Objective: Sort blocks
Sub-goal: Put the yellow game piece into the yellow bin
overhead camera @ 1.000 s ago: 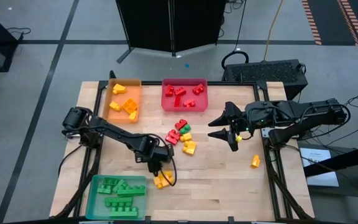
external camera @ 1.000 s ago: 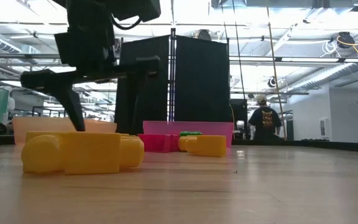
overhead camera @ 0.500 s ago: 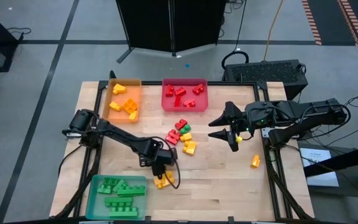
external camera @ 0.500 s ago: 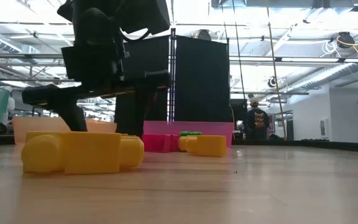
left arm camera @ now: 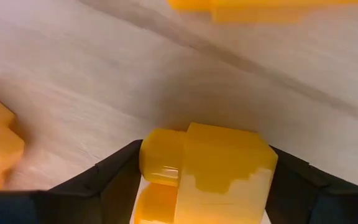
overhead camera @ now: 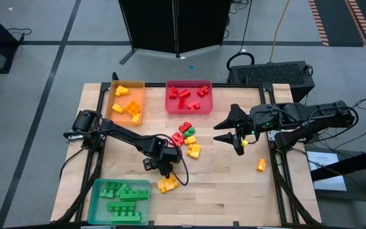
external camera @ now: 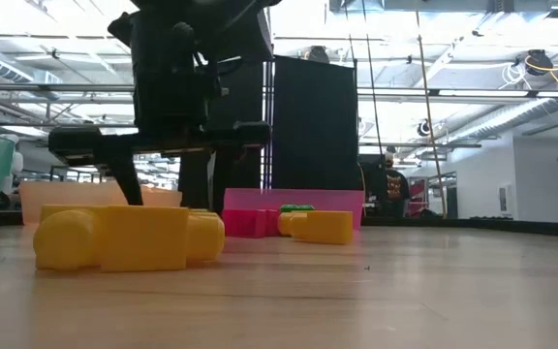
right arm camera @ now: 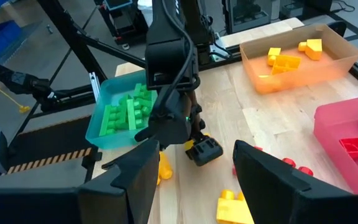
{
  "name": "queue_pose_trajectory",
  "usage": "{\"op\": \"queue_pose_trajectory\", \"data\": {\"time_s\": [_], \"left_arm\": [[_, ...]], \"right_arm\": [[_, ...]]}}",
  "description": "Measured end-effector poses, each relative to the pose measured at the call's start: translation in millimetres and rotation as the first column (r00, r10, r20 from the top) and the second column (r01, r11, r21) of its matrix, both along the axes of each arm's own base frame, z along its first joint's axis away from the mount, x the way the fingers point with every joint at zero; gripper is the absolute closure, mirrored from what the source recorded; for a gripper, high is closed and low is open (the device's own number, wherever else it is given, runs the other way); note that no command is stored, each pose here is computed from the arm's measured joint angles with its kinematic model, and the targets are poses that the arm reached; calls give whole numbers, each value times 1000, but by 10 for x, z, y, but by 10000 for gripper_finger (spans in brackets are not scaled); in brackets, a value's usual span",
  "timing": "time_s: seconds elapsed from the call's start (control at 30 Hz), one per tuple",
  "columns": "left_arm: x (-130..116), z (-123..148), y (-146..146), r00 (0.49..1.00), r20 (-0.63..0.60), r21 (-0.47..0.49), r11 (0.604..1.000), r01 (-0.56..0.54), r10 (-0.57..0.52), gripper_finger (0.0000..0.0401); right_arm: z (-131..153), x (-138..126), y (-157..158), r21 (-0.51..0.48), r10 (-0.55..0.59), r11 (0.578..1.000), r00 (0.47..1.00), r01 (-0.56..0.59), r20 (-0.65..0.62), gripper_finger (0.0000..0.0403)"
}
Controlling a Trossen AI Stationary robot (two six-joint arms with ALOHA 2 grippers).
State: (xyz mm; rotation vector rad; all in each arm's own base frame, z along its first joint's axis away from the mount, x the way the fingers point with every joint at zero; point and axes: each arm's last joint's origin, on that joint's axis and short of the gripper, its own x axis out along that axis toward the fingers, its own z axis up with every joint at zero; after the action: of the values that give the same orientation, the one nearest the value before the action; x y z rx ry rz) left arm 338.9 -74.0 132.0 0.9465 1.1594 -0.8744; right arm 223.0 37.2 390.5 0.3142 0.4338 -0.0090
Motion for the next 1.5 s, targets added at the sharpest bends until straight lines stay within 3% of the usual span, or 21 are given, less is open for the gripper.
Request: {"op": "queue_pose_trajectory", "data": {"time_s": [0.1,0.3,0.37,0.47,0.57,0.67,0.77,0.97,1.13,1.2,1.33,1.5], "left_arm": [[28,16,-15,999,23,14,1000,-28,27,134],[82,197,33,978,67,38,979,-199,197,137],[103,292,87,956,97,31,959,-282,278,137],[105,476,225,882,154,19,891,-454,446,137],[52,588,465,754,168,11,764,-645,635,137],[-55,759,764,573,222,20,584,-812,789,138],[-191,922,1123,397,279,23,407,-913,875,138],[-646,1342,1962,16,451,-46,41,-998,893,138],[-1214,1556,2579,-295,460,-133,-263,-956,838,138],[-1412,1564,2772,-405,406,-175,-365,-915,819,138],[-1663,1500,2986,-488,312,-162,-461,-873,815,138],[-1762,1403,3082,-511,278,-103,-504,-858,813,121]], "right_arm": [[0,0,-1,1,-4,1000,1000,4,0,202],[2,1,-1,7,-8,1000,1000,8,2,202],[10,4,-1,9,-9,1000,1000,8,11,202],[12,6,-6,2,-27,1000,1000,27,14,202],[11,6,-7,1,-31,1000,999,31,14,202],[13,6,-9,1,-32,999,999,32,17,202],[13,6,-9,1,-32,999,999,32,17,202],[13,6,-9,1,-32,999,999,32,17,202],[12,5,-8,1,-32,999,999,32,16,202],[12,5,-8,-1,-31,1000,999,31,15,202],[6,3,-8,-9,-28,1000,1000,28,9,202],[6,2,-8,-17,-24,1000,1000,24,10,202]]}}
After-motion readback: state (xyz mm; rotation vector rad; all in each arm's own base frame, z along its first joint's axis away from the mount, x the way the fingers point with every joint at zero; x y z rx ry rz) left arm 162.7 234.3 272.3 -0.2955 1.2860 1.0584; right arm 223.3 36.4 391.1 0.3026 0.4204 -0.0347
